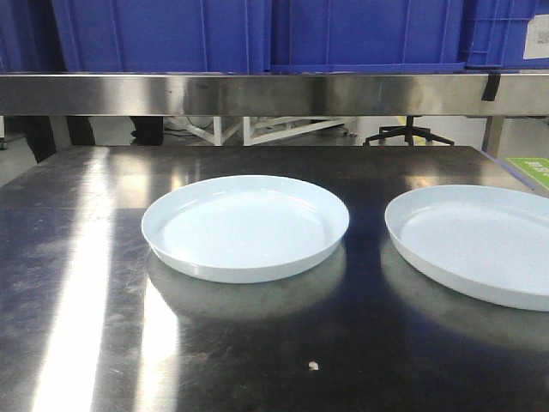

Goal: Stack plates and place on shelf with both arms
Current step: 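Lower the held plate onto the table center, open the left gripper, withdraw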

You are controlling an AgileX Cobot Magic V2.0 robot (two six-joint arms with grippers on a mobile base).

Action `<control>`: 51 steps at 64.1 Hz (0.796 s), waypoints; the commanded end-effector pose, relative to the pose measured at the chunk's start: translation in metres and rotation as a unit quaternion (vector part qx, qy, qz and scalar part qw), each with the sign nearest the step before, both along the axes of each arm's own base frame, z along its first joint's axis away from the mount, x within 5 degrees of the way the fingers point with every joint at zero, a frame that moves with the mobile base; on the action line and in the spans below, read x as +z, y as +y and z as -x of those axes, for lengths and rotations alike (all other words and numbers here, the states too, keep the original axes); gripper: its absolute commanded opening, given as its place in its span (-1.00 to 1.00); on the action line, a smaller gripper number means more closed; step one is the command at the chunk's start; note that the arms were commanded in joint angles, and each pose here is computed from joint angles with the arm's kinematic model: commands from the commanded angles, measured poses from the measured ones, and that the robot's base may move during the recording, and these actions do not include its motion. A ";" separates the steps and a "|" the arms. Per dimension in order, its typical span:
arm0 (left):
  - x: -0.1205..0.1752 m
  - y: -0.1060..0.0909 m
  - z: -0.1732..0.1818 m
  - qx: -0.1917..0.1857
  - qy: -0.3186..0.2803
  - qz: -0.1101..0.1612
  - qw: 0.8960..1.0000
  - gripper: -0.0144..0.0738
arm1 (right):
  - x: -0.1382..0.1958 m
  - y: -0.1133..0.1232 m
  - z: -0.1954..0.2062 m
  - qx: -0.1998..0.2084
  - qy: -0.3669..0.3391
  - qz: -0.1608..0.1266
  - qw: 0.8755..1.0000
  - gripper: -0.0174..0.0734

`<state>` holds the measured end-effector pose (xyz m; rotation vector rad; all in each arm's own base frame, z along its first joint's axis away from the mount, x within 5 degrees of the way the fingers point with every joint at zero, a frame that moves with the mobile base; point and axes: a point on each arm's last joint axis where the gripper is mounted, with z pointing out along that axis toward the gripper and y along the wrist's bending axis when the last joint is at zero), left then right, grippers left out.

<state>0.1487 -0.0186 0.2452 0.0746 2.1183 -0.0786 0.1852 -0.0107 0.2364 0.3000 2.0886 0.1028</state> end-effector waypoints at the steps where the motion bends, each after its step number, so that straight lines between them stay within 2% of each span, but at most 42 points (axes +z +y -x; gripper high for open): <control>1: 0.017 -0.002 -0.005 -0.003 -0.056 0.017 0.998 -0.48 | 0.018 -0.001 -0.007 0.001 -0.054 0.008 0.999 0.41; 9: 0.017 -0.002 -0.005 -0.003 -0.056 0.017 0.998 -0.48 | 0.017 -0.001 -0.006 0.001 -0.048 0.007 0.999 0.25; 15: 0.017 -0.002 -0.005 -0.003 -0.056 0.017 0.998 -0.48 | 0.016 -0.001 -0.006 0.002 -0.040 0.007 0.999 -0.08; 21: 0.017 -0.002 -0.005 -0.003 -0.056 0.017 0.998 -0.48 | 0.013 0.000 -0.004 0.002 -0.023 0.006 1.000 -0.54; 26: 0.017 -0.002 -0.005 -0.003 -0.056 0.017 0.998 -0.48 | 0.013 0.000 -0.004 0.002 -0.021 0.005 1.000 -0.45; 36: 0.018 -0.002 -0.006 -0.007 -0.069 0.014 0.998 -0.48 | 0.013 0.000 -0.004 0.002 -0.021 0.005 1.000 -0.39; 41: 0.018 -0.002 -0.006 -0.007 -0.069 0.014 0.998 -0.49 | 0.013 0.000 -0.004 0.002 -0.021 0.005 1.000 -0.16; 47: 0.018 -0.002 -0.006 -0.007 -0.069 0.014 0.998 -0.49 | 0.012 0.000 -0.005 0.002 -0.019 0.005 1.000 0.23; 51: 0.018 -0.002 -0.006 -0.007 -0.069 0.014 0.998 -0.49 | 0.012 0.000 -0.005 0.002 -0.018 0.005 1.000 0.38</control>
